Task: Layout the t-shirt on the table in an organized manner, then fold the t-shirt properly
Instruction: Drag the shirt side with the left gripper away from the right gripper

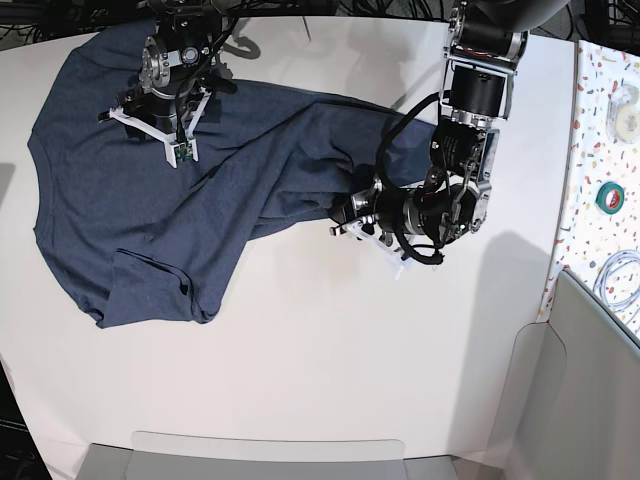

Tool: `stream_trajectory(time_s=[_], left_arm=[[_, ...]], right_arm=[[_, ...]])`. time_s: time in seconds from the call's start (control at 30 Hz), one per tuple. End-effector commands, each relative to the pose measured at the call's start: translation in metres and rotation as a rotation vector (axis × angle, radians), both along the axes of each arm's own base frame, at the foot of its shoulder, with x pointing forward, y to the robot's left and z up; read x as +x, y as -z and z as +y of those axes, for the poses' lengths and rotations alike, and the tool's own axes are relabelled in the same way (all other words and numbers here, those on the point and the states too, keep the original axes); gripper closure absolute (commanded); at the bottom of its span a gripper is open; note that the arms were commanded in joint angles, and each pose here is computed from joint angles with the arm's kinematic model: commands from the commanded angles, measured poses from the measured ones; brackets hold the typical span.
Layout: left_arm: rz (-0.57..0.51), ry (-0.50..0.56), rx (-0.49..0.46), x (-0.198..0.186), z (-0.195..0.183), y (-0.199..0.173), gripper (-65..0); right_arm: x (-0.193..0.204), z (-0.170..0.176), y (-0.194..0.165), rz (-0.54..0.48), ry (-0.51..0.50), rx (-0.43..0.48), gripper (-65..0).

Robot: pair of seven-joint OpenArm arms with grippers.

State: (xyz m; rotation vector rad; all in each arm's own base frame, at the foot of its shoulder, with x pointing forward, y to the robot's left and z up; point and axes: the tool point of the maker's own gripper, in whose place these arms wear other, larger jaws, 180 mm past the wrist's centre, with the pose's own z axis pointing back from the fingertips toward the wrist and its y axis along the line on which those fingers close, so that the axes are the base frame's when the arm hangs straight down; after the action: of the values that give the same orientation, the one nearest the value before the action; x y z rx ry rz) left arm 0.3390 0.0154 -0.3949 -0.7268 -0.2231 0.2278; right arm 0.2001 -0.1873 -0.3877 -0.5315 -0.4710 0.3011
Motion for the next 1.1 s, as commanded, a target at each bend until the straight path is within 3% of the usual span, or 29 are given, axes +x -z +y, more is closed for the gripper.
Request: stream_trajectory(time_s=[0.0, 0.27, 0.47, 0.77, 1.07], left_arm=[[-0.042, -0.022, 0.005, 0.014, 0.009, -0.012, 0.0], [-0.193, -0.265, 0.067, 0.059, 0.072, -0.021, 0.0], [-0.207, -0.413, 0.122, 0.071, 0.116, -0.005, 0.0], [-0.318, -0.599, 0.168, 0.092, 0.156, -0.008, 0.0], [-0.524, -0.775, 0.224, 0.115, 0.186, -0.035, 0.0]], right_arm=[[0.001, -0.001, -0.002, -0.004, 0.003, -0.005, -26.5], [-0.001, -0.001, -0.001, 0.0, 0.003, -0.005, -26.5], [-0.002, 0.0, -0.001, 0.002, 0.001, -0.004, -26.5], [-0.002, 0.0, -0.001, 0.002, 0.001, -0.004, -26.5], [-0.002, 0.0, -0.001, 0.002, 0.002, -0.003, -26.5]])
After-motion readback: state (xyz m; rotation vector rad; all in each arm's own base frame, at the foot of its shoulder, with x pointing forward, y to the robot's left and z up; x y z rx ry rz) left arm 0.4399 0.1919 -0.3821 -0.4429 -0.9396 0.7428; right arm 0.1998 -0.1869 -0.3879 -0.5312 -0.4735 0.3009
